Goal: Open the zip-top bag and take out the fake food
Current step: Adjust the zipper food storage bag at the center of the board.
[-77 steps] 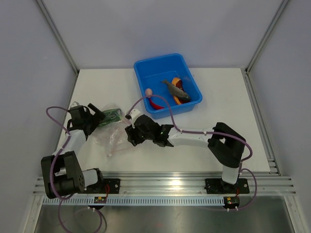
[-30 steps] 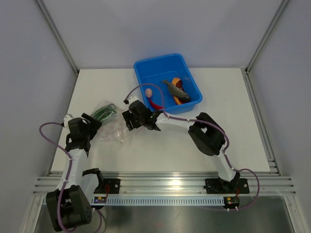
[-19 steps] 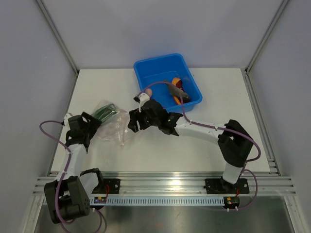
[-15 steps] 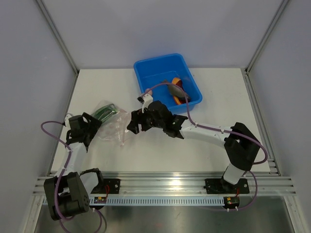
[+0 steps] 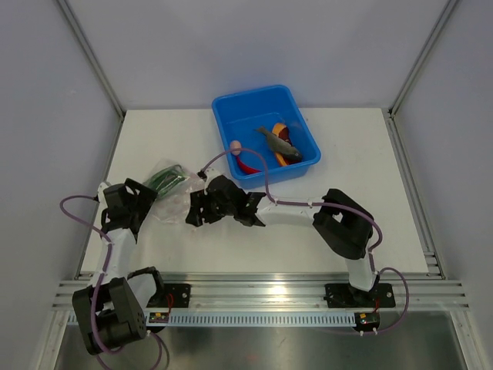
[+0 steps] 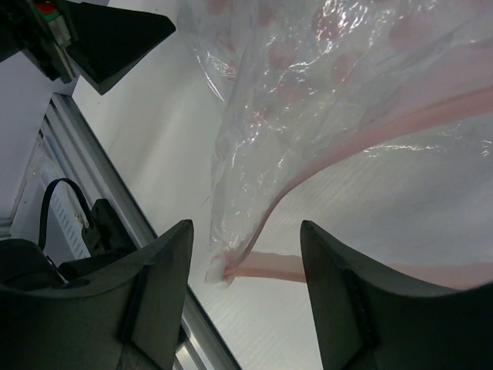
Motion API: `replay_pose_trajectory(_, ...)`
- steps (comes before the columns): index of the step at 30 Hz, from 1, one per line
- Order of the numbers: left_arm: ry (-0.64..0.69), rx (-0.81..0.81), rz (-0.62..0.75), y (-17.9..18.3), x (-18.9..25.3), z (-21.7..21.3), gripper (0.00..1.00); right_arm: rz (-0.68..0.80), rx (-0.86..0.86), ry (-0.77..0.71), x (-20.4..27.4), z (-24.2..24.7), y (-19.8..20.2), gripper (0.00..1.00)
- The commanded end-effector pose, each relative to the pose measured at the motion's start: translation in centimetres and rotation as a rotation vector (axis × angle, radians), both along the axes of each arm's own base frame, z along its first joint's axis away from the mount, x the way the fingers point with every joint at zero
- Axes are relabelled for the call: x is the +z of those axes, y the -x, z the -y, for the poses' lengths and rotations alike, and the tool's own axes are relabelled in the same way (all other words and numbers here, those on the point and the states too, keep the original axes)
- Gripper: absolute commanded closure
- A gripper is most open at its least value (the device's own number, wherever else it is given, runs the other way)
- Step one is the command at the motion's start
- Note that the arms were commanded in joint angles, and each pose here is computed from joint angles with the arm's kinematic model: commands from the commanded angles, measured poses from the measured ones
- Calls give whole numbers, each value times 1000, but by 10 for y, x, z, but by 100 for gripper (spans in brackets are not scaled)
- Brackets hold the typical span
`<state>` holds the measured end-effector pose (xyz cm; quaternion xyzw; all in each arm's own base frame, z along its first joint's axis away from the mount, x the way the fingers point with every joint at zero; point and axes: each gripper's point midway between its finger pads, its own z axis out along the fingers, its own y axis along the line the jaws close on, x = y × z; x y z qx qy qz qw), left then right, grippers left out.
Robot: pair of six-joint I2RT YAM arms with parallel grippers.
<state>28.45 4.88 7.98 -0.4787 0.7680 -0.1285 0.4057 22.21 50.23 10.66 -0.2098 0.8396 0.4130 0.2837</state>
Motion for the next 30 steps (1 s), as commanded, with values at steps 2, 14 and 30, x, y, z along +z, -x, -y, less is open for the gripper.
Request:
replay_pose_trajectory(2, 0, -9, 82, -12, 24, -3, 1, 20, 18, -73, 28, -18, -5, 46)
replay_pose_trajectory(14, -11, -10, 74, -12, 23, -8, 1, 140, 67, 46, 40, 26, 5, 100)
replay_pose_trajectory(30, -119, -239, 217, -27, 41, 17, 1, 186, -4, 247, 11, 101, 13, 100)
